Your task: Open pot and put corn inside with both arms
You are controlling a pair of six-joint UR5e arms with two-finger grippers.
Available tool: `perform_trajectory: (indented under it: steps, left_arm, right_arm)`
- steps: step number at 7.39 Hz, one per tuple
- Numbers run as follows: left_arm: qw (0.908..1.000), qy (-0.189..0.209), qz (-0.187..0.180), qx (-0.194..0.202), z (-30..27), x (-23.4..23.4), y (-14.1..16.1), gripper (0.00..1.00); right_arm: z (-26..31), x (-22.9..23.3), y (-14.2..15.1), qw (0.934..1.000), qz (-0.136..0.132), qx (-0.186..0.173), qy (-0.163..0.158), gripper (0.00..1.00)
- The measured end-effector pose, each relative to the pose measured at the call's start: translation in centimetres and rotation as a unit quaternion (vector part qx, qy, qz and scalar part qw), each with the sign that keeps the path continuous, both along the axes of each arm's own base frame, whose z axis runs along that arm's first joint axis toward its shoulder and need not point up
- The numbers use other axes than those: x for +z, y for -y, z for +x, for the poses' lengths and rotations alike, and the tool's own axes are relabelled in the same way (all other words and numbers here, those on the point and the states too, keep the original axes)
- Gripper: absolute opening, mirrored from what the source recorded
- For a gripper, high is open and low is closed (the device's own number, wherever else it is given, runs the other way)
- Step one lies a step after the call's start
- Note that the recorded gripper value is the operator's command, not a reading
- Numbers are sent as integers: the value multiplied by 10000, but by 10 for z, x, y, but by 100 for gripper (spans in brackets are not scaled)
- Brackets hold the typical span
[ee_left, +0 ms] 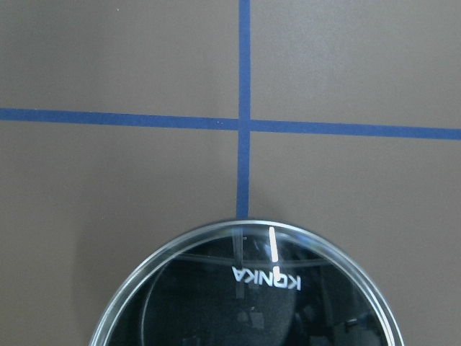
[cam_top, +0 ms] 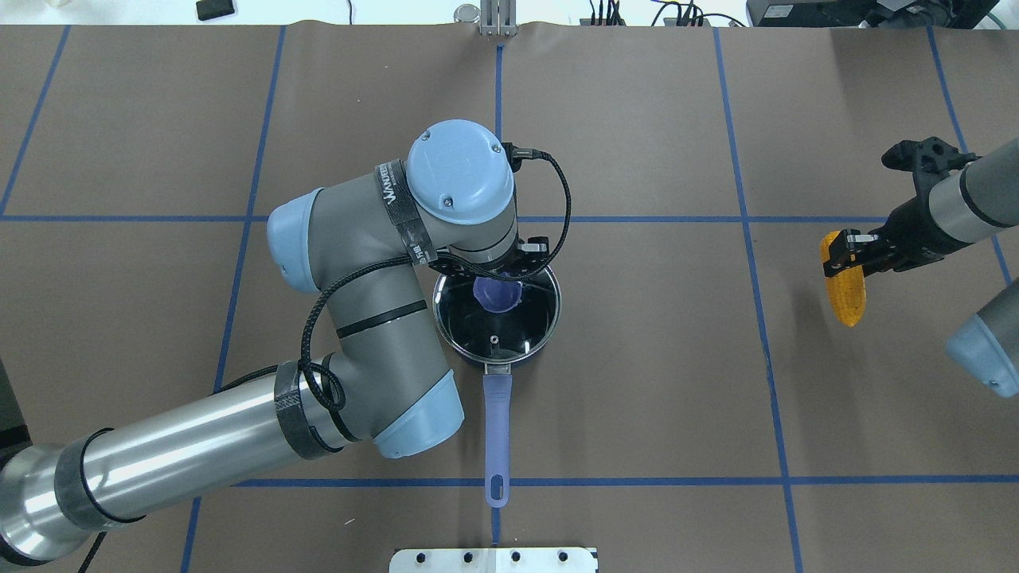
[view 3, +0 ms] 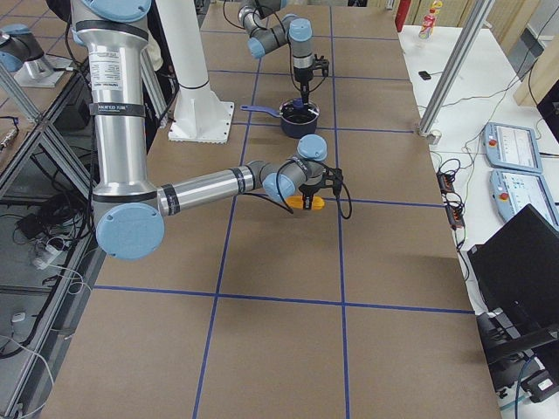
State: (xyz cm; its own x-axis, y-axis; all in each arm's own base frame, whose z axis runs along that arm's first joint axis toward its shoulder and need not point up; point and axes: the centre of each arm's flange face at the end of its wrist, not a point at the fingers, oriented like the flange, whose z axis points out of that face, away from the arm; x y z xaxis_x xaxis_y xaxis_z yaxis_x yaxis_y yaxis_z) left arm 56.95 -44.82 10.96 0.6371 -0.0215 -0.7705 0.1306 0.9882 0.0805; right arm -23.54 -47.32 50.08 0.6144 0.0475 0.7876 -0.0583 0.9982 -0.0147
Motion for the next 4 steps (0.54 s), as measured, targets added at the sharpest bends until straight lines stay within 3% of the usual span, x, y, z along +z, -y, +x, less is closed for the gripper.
perform_trajectory:
  steps: [1,4]
  left_arm:
    - [10000,0,3,3,0,0,0,74]
    - [10000,13,17,-15,-1,1,0,90]
  right_arm:
    - [0,-2,2,10000,-18,11,-9,33]
    - [1,-4,4,10000,-33,25,-13,33]
